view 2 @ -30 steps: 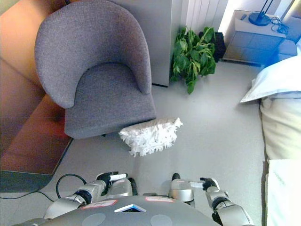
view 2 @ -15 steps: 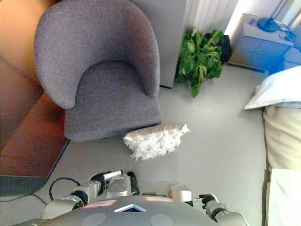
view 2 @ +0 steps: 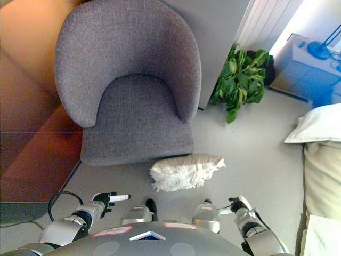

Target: Pick up the pillow and put it on the sofa.

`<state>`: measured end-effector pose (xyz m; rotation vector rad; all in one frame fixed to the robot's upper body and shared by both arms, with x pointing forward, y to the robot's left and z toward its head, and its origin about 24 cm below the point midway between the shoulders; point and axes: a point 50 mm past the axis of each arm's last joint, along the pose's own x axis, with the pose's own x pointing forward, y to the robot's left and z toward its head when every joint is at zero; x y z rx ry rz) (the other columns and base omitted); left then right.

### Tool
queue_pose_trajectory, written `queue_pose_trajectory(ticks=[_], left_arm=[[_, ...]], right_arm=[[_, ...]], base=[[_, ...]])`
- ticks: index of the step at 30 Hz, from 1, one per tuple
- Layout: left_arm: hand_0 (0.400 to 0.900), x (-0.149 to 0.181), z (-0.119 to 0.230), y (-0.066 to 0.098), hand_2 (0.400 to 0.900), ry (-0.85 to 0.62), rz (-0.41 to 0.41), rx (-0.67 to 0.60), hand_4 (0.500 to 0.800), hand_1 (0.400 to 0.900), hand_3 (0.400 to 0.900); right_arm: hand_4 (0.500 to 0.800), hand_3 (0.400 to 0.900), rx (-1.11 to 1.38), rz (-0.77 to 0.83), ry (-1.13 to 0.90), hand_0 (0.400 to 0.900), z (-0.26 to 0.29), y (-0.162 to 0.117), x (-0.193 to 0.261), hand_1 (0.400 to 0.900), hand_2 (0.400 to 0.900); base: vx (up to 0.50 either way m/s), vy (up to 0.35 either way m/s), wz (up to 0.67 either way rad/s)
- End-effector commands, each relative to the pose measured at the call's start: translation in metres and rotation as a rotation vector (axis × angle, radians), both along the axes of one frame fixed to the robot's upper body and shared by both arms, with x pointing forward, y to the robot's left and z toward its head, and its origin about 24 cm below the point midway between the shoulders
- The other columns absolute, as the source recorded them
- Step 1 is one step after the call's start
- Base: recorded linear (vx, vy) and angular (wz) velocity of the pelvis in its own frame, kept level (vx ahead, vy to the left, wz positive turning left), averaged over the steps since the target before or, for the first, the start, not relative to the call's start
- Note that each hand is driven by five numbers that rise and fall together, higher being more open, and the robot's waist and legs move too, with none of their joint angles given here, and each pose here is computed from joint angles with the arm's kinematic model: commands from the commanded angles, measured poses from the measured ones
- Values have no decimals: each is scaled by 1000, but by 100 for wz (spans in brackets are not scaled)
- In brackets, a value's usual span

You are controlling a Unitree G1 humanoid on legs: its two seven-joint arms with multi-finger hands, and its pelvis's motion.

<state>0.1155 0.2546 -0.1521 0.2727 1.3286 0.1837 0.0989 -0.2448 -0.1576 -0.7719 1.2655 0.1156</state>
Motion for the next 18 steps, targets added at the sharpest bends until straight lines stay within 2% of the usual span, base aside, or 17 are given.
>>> queue_pose_trajectory(ticks=[1,3,8,11,14,18], left_arm=[[900,14,7,9,900,-27,-69,44,800,900,900],[900,8,6,12,900,-8,-66,52,800,900,900],[900,-15,2,20,900,50,-36,73,800,900,900],[900,-23,-1,16,900,57,-23,60,800,900,900],[900,-7,1,11,900,21,-47,47,800,900,900],[900,16,7,8,900,-37,-87,34,800,900,900]], right_arm=[[800,900,-54,81,-128,900,15,5,50,900,900],[800,900,-73,105,-123,900,15,4,50,900,900],[800,900,-235,339,-172,900,22,3,63,900,900],[800,900,-371,495,-287,900,41,4,94,900,900],[800,900,-474,565,-369,900,67,4,138,900,900],[800,900,-547,580,-452,900,99,5,180,900,900]], base=[[135,-228,59],[159,-253,41],[215,-308,33],[45,-170,20],[-205,-66,34],[-182,-39,37]])
